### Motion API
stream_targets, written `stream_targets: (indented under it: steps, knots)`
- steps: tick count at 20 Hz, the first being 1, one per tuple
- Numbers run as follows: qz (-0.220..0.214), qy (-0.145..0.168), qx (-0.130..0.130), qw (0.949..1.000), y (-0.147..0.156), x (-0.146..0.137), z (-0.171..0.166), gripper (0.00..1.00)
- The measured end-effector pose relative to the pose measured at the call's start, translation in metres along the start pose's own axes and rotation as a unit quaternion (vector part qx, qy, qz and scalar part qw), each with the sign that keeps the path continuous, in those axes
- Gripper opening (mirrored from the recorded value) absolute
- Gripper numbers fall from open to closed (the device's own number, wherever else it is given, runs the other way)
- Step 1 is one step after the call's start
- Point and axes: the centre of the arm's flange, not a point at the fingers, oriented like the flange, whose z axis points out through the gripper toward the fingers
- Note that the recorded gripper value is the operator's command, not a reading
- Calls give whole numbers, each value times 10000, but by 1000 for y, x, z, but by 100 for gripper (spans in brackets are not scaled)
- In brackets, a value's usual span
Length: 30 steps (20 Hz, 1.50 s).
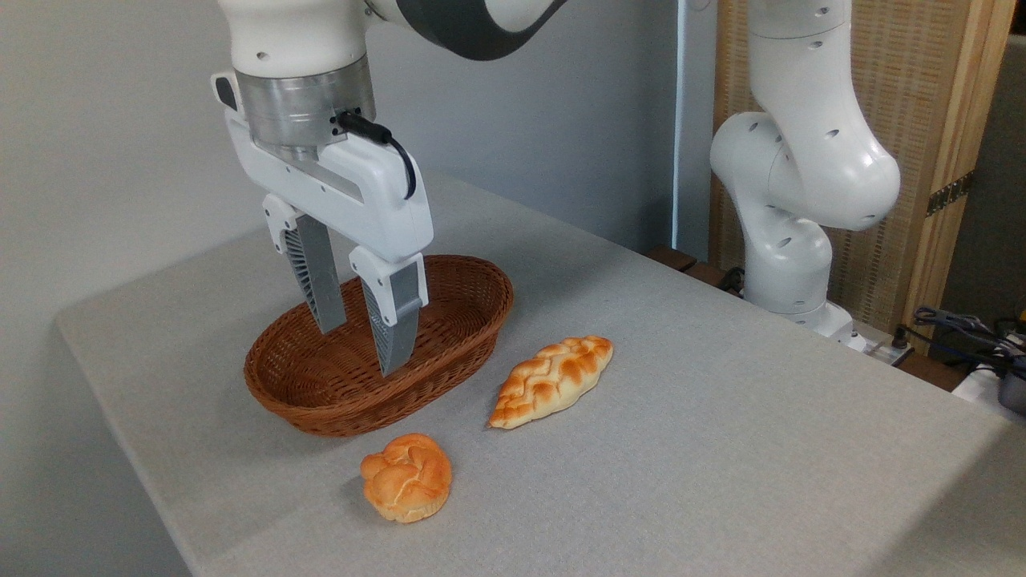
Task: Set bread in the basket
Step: 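Move the gripper down onto the round bun beside the basket, then close the gripper on the round bun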
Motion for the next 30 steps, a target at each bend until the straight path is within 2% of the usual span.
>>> stream_targets:
  steps: [4, 7, 13, 23, 24, 25, 27, 28, 29, 30]
  knots:
    - [-29, -9, 1, 10000, -4, 0, 18, 100]
    - [-94, 48, 67, 9999, -11, -2, 56, 100]
    - [-100, -247, 113, 9996, -14, -19, 120, 100]
    - [-70, -247, 211, 9994, -15, -22, 160, 100]
    - [-59, -257, 210, 9994, -15, -20, 165, 97]
    - [-49, -276, 200, 9994, -14, -19, 170, 85]
    - [-20, -305, 186, 9994, -14, -17, 177, 48]
    - [40, -314, 180, 9993, -14, -16, 179, 35]
    - [116, -317, 176, 9993, -14, -16, 179, 27]
    - [193, -317, 174, 9992, -14, -16, 179, 24]
